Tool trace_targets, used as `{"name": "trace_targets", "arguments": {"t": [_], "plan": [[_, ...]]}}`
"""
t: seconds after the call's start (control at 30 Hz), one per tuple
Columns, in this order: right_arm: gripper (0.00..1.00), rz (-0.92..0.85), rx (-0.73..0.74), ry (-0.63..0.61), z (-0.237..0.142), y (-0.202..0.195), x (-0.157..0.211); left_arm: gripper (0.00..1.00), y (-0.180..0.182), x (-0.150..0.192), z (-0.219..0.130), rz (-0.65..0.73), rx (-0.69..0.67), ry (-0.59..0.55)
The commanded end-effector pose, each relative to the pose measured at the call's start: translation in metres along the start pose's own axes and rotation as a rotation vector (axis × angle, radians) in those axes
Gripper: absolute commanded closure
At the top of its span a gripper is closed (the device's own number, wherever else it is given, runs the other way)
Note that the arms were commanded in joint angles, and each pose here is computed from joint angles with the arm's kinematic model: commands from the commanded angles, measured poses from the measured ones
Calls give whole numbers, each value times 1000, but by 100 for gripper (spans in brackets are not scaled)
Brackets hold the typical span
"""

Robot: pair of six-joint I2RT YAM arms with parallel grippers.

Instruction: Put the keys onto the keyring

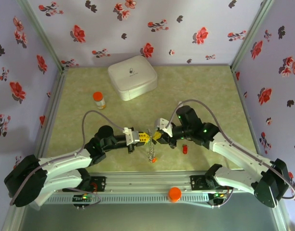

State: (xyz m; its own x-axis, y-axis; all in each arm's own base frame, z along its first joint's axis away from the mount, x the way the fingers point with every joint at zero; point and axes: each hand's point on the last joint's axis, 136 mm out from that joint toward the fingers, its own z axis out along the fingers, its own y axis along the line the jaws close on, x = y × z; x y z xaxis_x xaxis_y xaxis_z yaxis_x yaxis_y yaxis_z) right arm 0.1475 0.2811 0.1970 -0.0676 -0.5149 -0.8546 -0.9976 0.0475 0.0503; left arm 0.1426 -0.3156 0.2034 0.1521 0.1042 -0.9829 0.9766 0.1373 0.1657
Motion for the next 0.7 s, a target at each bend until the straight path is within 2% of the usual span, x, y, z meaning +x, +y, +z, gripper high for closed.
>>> {"name": "trace_targets", "arguments": {"t": [0.0, 0.1, 0.27, 0.53, 0.67], "plan": [[100, -26, 35, 43, -2, -9, -3, 100, 4, -52, -3, 74, -7, -163], [100, -18, 13, 43, 1, -8, -4, 100, 5, -64, -4, 91, -6, -184], [99, 10, -3, 63, 8, -10, 0, 100, 5, -67, -4, 95, -4, -195], [77, -66, 58, -11, -8, -8, -14, 100, 5, -48, -1, 74, -14, -164], [75, -70, 26, -30, -8, -1, -16, 100, 5, -43, 1, 56, -7, -150]]}}
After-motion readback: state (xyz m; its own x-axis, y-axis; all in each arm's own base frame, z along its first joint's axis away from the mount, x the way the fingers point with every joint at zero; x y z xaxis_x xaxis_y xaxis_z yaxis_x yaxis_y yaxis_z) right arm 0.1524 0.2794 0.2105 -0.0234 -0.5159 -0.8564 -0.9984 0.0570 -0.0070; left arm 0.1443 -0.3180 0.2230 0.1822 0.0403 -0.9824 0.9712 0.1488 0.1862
